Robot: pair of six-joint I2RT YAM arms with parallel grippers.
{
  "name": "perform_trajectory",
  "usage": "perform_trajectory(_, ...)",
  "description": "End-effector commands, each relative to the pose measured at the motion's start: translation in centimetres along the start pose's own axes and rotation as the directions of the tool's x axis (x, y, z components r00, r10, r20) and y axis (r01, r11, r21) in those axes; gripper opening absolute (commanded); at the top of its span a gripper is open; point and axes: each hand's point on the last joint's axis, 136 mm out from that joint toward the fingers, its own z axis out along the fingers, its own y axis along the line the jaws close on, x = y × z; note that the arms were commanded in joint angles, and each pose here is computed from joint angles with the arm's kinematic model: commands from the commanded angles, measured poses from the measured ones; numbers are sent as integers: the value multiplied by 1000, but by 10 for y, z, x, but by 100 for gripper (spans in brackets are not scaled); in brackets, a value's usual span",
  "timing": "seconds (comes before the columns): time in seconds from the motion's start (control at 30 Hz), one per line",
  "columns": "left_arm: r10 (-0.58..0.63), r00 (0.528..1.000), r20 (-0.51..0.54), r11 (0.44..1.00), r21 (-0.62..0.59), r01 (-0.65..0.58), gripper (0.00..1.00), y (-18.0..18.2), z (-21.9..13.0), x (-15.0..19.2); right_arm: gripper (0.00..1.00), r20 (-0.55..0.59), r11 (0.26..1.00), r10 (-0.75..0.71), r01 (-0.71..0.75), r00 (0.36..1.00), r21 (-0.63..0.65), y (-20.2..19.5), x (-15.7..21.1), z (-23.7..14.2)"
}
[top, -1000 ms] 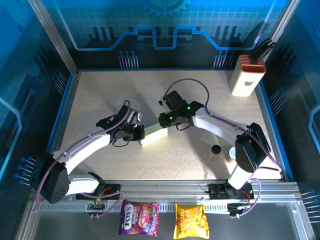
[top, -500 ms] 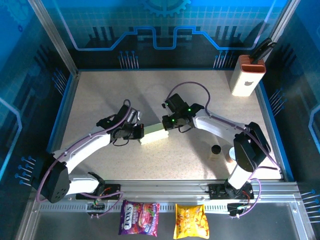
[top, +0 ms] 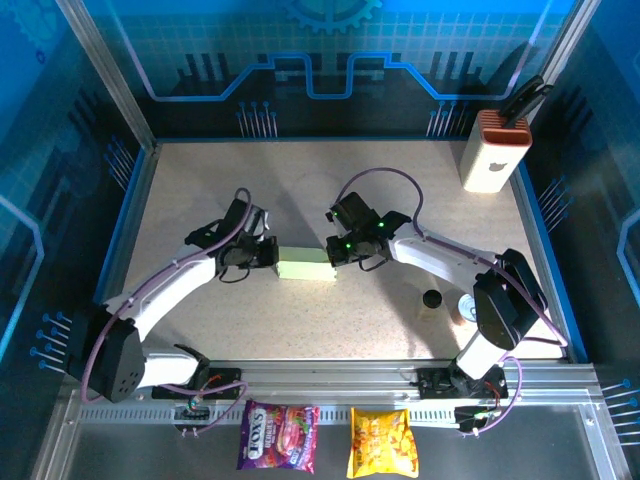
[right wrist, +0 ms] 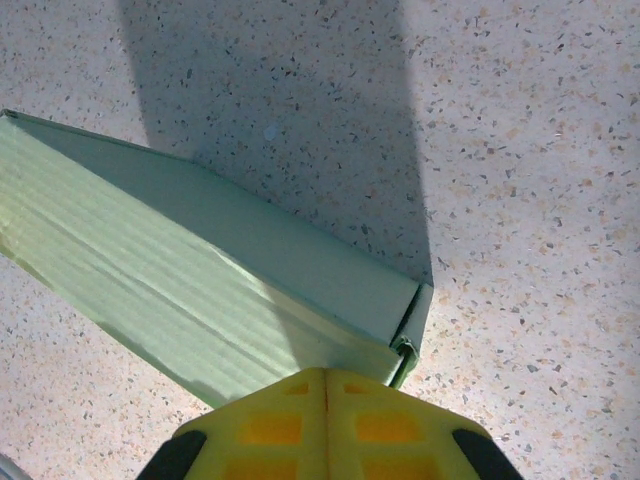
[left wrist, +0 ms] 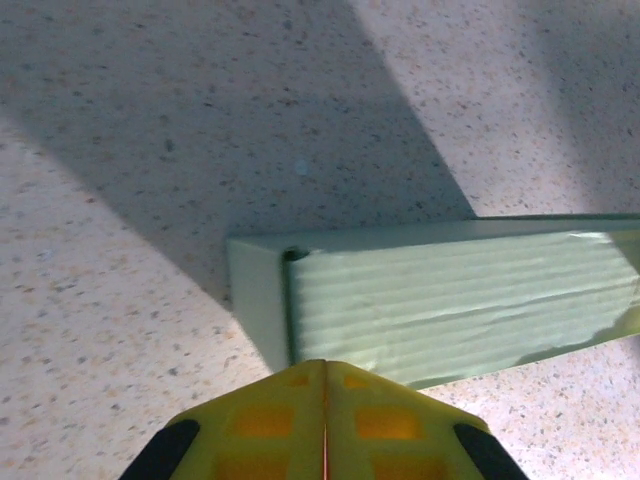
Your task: Fold the paper box
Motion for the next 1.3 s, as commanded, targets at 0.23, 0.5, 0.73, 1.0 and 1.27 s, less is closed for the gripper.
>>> perform_trajectory(0.23, 27, 999, -36, 991, 129, -22, 9, -21, 3, -3, 8, -122, 996, 18, -6, 992, 93, -19, 32, 6)
perform_trajectory(0.5, -3, 992, -130, 1000, -24, 0, 5, 13, 26, 18, 10, -106, 996, 13, -4, 994, 90, -16, 27, 0)
perform_trajectory(0.73, -35, 985, -172, 999, -17, 33, 5, 17, 34, 33, 16, -44, 1000, 6, -4, 999, 27, 2, 9, -24)
perform_trajectory(1.0, -43, 982, -182, 999, -23, 40, 5, 19, 35, 35, 12, -54, 1000, 5, -7, 999, -25, 9, 20, -18)
perform_trajectory(1.27, -43, 983, -176, 999, -18, 40, 5, 17, 32, 33, 6, -164, 999, 28, -24, 986, 25, -10, 51, 13)
